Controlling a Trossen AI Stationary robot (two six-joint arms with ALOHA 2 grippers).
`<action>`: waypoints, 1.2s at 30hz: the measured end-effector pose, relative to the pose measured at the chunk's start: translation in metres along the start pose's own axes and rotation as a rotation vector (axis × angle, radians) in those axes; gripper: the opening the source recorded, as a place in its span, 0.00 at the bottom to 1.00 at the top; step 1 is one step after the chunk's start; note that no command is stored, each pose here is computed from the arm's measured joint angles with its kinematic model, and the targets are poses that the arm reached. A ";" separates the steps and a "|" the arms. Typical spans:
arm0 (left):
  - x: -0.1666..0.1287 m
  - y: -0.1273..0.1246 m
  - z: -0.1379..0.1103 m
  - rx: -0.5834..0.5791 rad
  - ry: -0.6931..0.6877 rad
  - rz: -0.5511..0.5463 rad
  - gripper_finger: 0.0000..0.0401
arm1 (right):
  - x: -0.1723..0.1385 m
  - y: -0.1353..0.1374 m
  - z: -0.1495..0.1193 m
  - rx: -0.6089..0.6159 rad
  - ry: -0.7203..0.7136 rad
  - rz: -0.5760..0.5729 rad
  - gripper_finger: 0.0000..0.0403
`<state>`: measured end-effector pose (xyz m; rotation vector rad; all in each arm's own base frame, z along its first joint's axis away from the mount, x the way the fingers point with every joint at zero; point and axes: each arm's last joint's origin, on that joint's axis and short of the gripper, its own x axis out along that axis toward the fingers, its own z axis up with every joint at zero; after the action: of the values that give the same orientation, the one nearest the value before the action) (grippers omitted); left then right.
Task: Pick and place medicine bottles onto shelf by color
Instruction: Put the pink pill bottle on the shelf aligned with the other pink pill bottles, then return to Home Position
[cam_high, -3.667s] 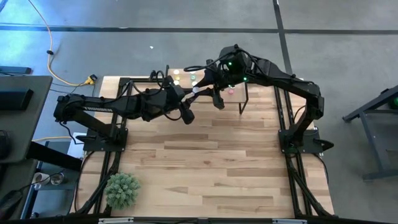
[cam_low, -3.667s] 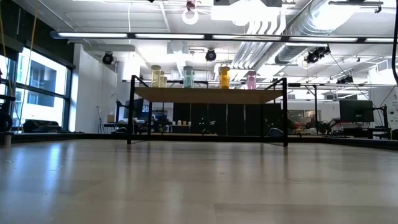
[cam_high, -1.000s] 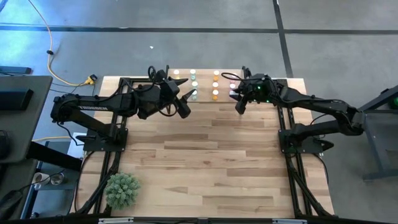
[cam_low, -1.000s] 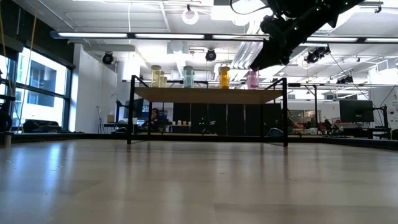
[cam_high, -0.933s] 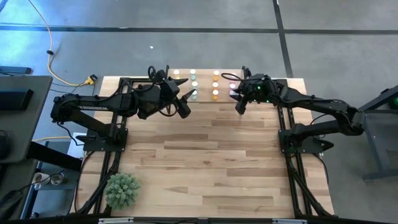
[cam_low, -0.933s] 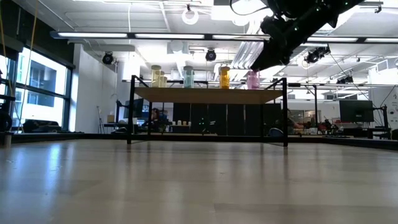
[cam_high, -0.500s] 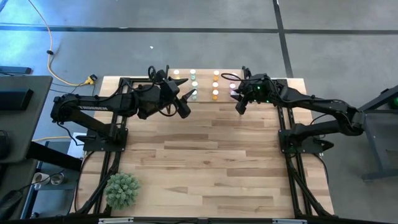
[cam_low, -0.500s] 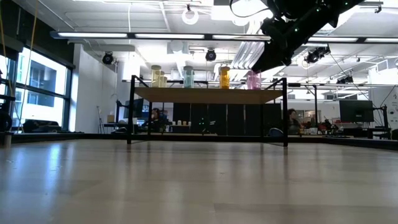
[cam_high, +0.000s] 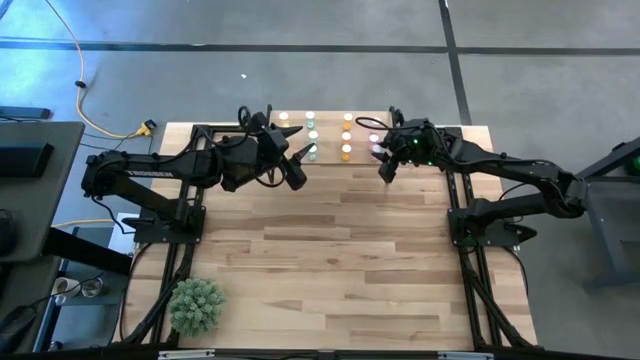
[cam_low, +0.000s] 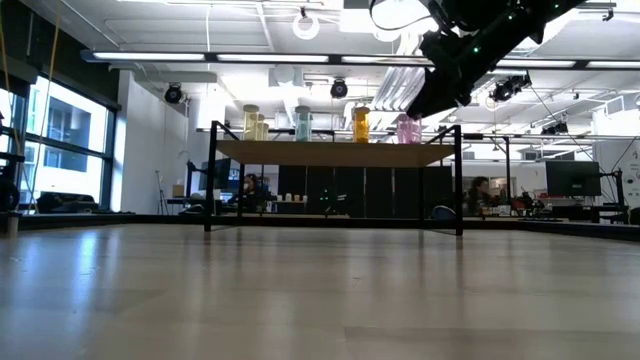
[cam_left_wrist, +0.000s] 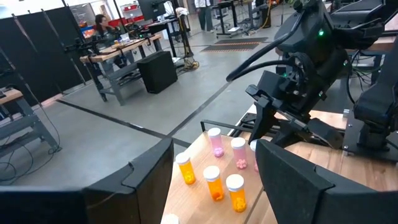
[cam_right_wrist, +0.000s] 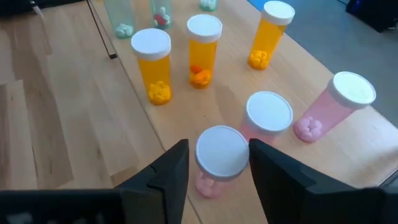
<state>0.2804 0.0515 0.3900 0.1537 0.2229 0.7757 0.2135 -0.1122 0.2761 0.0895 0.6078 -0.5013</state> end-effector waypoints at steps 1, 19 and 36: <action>0.000 0.000 0.000 0.000 0.000 0.000 0.54 | 0.000 0.000 0.000 0.000 -0.001 0.001 0.39; 0.000 0.000 0.000 0.000 0.000 0.000 0.54 | 0.000 0.001 0.001 0.041 -0.008 0.043 0.40; 0.000 0.000 0.000 0.001 0.000 -0.001 0.54 | -0.002 0.001 0.006 0.044 -0.044 0.036 0.44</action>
<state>0.2804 0.0513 0.3900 0.1540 0.2233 0.7749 0.2156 -0.1121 0.2814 0.1306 0.5517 -0.4804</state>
